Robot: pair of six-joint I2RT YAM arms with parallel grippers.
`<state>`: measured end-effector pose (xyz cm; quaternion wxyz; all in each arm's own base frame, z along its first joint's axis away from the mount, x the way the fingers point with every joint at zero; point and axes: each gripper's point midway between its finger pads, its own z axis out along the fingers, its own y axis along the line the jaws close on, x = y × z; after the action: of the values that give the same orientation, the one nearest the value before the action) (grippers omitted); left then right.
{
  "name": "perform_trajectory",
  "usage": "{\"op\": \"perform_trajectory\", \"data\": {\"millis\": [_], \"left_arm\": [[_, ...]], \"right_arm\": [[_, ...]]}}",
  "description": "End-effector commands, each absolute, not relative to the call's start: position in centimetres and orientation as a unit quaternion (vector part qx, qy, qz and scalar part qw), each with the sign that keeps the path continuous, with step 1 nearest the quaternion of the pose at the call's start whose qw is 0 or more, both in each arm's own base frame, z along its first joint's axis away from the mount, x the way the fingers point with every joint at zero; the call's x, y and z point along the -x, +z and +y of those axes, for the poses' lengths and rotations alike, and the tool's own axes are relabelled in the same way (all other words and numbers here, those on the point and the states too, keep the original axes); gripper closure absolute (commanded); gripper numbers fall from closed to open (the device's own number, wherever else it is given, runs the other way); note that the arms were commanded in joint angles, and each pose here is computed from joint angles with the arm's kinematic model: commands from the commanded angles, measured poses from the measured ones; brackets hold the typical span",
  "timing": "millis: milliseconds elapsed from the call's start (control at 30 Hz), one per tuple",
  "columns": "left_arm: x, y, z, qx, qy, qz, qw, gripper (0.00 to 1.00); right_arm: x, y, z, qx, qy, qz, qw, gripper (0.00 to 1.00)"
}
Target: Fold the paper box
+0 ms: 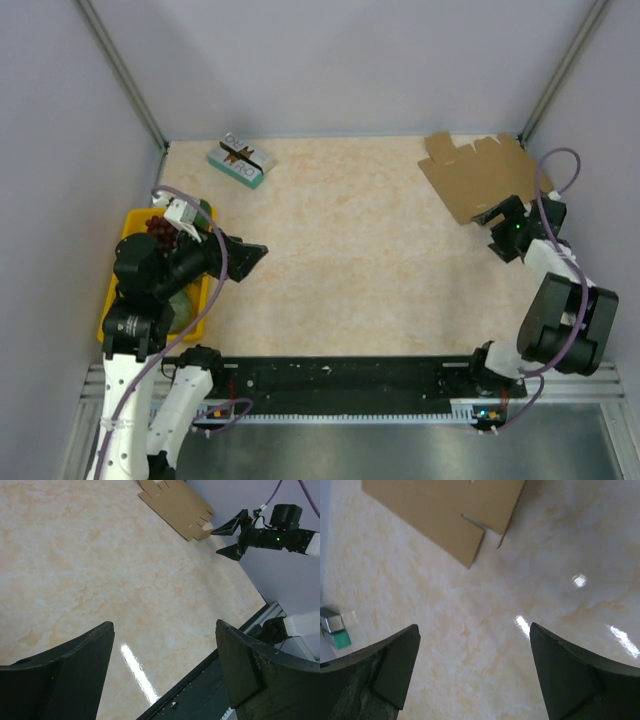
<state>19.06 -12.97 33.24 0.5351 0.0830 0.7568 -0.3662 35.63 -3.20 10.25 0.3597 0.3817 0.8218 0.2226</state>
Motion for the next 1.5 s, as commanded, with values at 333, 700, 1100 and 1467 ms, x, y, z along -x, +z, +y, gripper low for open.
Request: {"op": "perform_trajectory", "data": {"millis": [333, 700, 1100, 1467], "left_arm": [[-18.6, 33.5, -14.9, -0.130, -0.398, 0.735, 0.534, 0.14], [-18.3, 33.0, -15.1, -0.111, -0.411, 0.743, 0.516, 0.16], [-19.1, 26.7, -16.0, -0.011, -0.470, 0.767, 0.437, 0.20], [-19.8, 21.0, -16.9, 0.079, -0.511, 0.771, 0.371, 0.21]], "right_arm": [[-42.9, 6.1, -12.3, -0.505, 0.094, 0.797, 0.317, 0.27], [-44.2, 5.4, -9.6, -0.455, 0.074, 0.837, 0.294, 1.00], [-32.3, 8.0, 8.0, -0.309, 0.242, 0.880, 0.268, 1.00], [-25.6, 10.1, 12.9, -0.198, 0.383, 0.859, 0.277, 1.00]]}}
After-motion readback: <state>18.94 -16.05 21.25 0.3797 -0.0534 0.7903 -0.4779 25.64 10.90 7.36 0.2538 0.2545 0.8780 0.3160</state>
